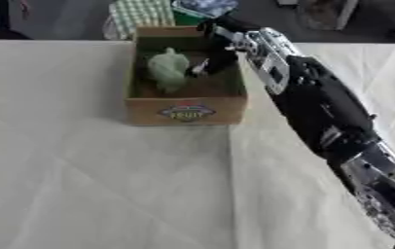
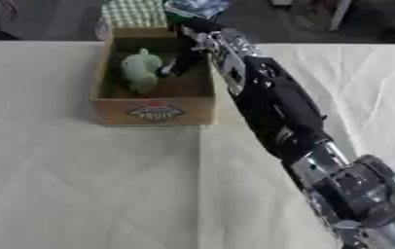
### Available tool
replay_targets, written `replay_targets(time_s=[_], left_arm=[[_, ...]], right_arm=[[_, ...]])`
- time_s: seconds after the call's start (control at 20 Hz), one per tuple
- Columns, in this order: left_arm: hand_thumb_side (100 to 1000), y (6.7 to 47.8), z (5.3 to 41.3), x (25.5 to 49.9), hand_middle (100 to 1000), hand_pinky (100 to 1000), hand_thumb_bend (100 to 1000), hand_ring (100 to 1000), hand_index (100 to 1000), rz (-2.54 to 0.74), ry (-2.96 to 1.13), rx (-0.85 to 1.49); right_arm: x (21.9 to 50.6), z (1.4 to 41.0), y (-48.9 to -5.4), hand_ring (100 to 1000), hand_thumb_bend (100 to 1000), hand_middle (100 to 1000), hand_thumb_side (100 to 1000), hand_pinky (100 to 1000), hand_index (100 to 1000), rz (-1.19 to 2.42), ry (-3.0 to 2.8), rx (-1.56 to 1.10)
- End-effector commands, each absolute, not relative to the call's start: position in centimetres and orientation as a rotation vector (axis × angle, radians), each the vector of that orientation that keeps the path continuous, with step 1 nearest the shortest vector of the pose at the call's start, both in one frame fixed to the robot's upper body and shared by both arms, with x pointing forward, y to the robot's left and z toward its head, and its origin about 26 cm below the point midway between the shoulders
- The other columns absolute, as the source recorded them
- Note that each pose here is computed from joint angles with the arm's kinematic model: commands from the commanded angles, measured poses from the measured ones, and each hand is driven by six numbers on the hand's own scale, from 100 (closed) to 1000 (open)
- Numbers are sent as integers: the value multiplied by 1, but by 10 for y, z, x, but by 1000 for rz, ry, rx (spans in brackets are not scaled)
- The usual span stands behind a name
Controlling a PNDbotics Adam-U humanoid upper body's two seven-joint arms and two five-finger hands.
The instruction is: Pick up objects on the table and place them in the box.
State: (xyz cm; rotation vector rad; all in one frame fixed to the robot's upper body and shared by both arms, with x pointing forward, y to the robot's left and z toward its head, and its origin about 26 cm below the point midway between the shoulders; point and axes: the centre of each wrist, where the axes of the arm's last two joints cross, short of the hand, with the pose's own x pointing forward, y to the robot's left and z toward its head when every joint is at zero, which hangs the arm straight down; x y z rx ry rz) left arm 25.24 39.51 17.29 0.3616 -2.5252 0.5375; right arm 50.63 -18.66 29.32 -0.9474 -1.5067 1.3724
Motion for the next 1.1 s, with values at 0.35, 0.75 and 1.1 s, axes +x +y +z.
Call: replay_targets(time_s=[0.35, 0.75, 1.1], left_arm=[[616, 397, 181, 248, 582, 817, 153, 605, 796, 527, -2550, 394], [617, 399, 182, 247, 582, 817, 152, 605, 797, 532, -2552, 413], [619, 400, 181, 246, 582, 815, 154, 605, 797, 539, -2552, 424]], right_arm=[[476, 358, -205, 849, 431, 797, 500, 881, 950, 1296, -1727, -957], [419, 388, -237, 839, 334, 790, 526, 879, 939, 1225, -1888, -959], [353, 393, -256, 822, 100, 774, 510, 877, 918, 1124, -2038, -942]])
